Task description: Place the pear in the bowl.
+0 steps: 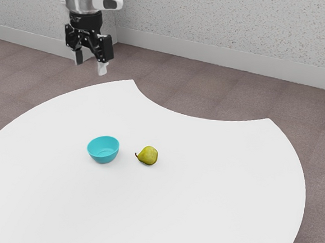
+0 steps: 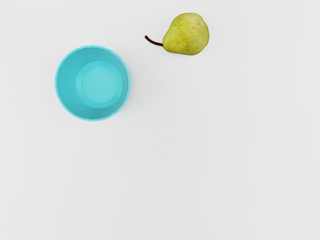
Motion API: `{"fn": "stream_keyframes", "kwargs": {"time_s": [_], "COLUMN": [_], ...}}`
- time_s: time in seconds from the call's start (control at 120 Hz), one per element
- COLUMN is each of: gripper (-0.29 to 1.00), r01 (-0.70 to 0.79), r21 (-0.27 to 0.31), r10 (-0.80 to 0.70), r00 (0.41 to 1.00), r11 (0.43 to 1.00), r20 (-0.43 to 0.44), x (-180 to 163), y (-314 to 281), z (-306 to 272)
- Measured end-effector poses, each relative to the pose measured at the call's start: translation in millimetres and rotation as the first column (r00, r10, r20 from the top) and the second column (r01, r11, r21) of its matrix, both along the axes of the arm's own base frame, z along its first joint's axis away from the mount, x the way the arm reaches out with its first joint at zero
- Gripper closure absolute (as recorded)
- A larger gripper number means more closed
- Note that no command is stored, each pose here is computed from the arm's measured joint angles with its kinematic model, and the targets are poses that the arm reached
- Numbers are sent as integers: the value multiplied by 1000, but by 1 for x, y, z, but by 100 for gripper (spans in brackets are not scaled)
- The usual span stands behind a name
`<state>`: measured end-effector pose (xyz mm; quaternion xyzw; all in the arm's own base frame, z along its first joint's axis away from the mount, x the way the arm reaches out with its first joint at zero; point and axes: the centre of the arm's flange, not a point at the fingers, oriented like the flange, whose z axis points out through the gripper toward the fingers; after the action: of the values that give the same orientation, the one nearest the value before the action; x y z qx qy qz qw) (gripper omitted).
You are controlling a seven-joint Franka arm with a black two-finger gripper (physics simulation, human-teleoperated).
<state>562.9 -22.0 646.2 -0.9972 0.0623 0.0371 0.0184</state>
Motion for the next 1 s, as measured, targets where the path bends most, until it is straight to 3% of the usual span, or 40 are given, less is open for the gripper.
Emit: {"fn": "stream_keyframes", "kwargs": {"time_s": [0.133,0.392,0.6,0.733,0.858,1.0], "gripper": [0,0,0,0,0,0], "r01": [0,21,237,482,696,841], "r21": [1,-30,-20,-39,-56,-138], "r10": [0,-26,-237,-481,-698,-849], "r00": [1000,983,956,862,710,529], "r11": [1000,999,971,875,716,523], "r20": [-5,-180,-174,-157,-97,7], "x": [3,12,6,6,14,25], "y": [0,-24,-60,-67,-80,-106], "z": [-15,-171,-178,-169,-171,-195]}}
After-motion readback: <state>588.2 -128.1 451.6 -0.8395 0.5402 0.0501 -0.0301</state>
